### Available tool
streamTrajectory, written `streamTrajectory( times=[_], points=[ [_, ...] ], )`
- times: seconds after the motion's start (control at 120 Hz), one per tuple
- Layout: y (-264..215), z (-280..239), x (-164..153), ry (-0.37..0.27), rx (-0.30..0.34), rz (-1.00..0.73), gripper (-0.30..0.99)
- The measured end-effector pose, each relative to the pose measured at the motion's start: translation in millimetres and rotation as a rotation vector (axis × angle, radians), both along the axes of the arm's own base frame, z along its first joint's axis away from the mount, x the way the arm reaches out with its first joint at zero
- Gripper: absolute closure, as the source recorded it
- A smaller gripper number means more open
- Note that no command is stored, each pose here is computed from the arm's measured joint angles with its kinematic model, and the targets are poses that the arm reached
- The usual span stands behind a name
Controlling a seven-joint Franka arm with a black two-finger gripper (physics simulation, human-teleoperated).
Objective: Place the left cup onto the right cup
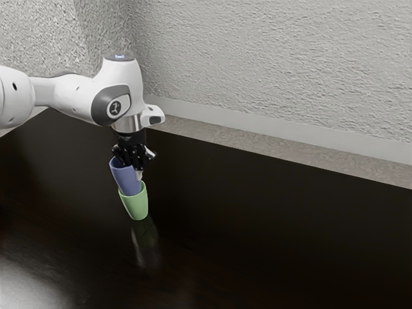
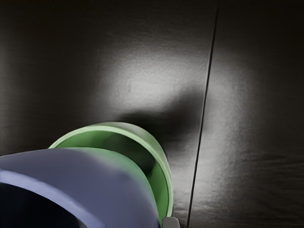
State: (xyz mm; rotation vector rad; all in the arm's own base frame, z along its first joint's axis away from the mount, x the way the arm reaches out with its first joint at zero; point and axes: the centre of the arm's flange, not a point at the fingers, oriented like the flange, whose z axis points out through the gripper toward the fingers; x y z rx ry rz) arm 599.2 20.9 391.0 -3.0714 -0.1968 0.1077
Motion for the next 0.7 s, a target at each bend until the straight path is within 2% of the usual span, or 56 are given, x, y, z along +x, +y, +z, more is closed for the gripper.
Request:
streamTrajectory(
  times=[0.092, 0.25, 0.383, 0.542, 0.7],
  points=[
    [0, -3, 1, -0.002, -0.001, 0.000, 0.78],
    [0, -8, 2, 0.000, 0.001, -0.004, 0.55],
    [0, -3, 3, -0.011, 0.004, -0.007, 0.41],
    [-18, 59, 11, -0.099, 0.012, -0.032, 0.29],
    [-31, 118, 0, -0.139, 0.024, -0.040, 0.15]
  ],
)
